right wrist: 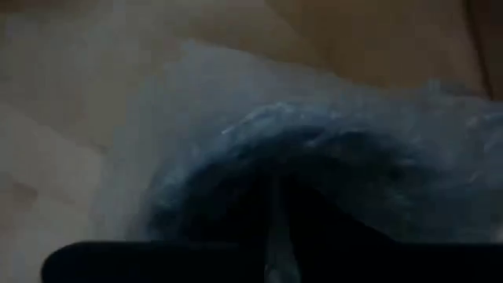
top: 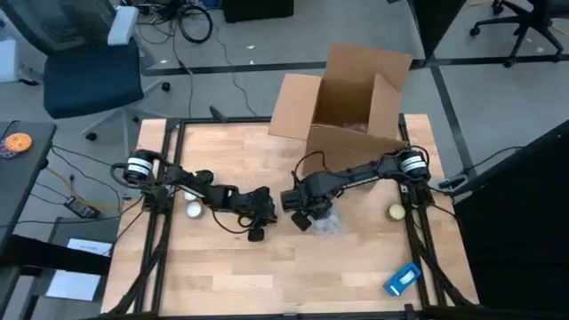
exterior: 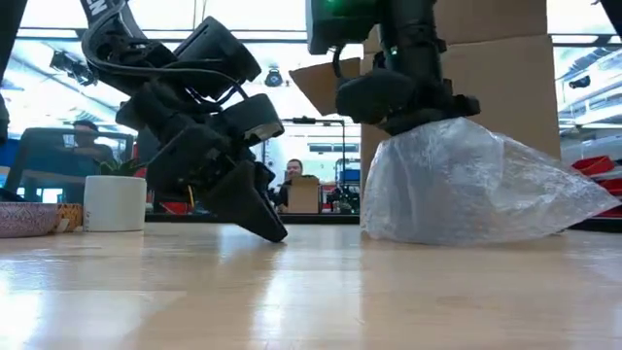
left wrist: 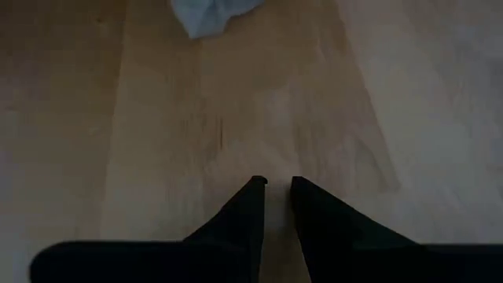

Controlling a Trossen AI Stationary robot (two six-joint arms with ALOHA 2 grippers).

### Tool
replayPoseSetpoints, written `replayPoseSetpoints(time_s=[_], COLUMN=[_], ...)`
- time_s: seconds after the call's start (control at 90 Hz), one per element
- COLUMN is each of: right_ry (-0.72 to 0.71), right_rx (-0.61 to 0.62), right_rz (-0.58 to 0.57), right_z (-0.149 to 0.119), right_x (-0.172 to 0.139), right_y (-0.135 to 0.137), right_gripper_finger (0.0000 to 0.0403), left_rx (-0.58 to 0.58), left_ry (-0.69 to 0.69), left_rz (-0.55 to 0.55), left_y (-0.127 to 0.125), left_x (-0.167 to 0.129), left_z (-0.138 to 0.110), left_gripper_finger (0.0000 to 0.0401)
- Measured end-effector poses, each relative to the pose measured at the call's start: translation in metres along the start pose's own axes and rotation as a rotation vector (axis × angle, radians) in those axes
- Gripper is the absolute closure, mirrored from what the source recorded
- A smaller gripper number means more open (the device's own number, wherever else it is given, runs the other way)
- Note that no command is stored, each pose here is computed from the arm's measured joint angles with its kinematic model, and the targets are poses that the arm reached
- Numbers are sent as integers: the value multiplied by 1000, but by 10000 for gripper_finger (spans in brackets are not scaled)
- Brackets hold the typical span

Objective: Wrap mug
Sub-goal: Wrap the purple mug with the bubble wrap

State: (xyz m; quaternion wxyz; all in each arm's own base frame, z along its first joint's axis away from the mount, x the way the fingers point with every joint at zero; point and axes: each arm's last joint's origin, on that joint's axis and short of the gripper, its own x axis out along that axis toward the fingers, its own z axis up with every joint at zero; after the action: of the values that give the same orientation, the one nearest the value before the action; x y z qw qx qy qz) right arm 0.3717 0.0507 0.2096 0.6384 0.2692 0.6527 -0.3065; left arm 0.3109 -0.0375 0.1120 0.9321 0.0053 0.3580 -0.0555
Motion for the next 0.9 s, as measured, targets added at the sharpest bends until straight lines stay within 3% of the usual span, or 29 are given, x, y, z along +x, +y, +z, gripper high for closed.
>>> replayPoseSetpoints(time_s=[0.244,0.344,0.456,0.6,0.9], right_ry=[-33,-67,-68,-29,15], right_rx=[-26,-54,-80,-103,-41], right_rz=[-25,-66,-31,50,-45], right_z=[1,-8,-21,-34,-36], right_x=[-36,-60,-75,-68,-36], right_y=[0,1,10,24,17], right_gripper_finger=[368,368,371,384,401], left_rx=[22,22,22,21,-1], left_ry=[0,0,0,2,4], left_rz=[18,20,21,21,22], left_y=[1,1,1,1,0], left_x=[0,0,0,0,0], left_z=[0,0,0,0,0], left_gripper_finger=[348,348,348,348,348])
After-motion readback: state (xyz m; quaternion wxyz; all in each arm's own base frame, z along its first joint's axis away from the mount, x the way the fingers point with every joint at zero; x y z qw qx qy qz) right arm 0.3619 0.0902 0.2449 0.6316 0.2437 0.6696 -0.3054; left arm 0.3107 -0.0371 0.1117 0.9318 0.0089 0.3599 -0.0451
